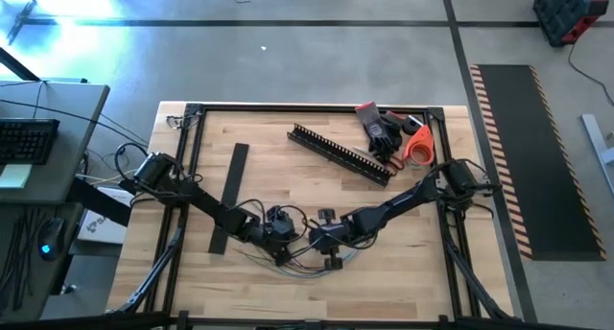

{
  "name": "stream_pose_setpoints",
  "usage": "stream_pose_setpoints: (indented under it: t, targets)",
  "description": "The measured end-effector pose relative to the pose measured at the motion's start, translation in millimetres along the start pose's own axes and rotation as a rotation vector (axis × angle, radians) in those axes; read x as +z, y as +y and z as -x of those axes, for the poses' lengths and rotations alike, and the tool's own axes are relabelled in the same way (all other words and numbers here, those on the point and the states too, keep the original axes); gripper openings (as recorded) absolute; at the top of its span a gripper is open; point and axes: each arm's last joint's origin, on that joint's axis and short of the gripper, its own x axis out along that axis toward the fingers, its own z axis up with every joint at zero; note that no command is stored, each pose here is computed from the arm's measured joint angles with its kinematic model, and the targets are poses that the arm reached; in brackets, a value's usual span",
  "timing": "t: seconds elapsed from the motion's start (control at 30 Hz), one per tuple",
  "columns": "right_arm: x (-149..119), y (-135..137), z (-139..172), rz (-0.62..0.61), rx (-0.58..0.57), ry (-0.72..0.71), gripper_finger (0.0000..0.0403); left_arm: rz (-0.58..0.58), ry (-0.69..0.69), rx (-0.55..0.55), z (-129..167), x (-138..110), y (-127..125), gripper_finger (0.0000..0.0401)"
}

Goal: Ziptie cables
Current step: Wrap the black zip tie on the cables

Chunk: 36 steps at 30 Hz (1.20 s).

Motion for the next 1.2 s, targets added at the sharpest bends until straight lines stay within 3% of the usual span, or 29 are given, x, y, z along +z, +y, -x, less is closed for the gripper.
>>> stream_pose_setpoints:
  t: [0.27,0.43,0.7,0.83,0.93,1.2]
  targets:
    - [5,19,21,0.064,-0.099,-0.069,0.0042,-0.044,-0.020,-0.018,-1,1,-1,0.0000]
    - [1,24,18,-0.034,-0.103,-0.057,0.0043,-0.059,-0.026,-0.019,1,-1,-5,0.0000]
    - [-8,21,11,-0.153,-0.186,-0.011,0.0122,-0.072,-0.030,-0.035,3,-3,-9,0.0000]
    - [-13,21,9,-0.202,-0.159,0.010,0.0149,-0.074,-0.032,-0.035,3,-3,-10,0.0000]
    - [-24,21,6,-0.251,-0.160,0.024,0.0147,-0.073,-0.033,-0.035,3,-3,-10,0.0000]
    - [-41,27,-4,-0.269,-0.119,-0.120,0.0117,-0.073,-0.038,-0.030,3,-3,-10,0.0000]
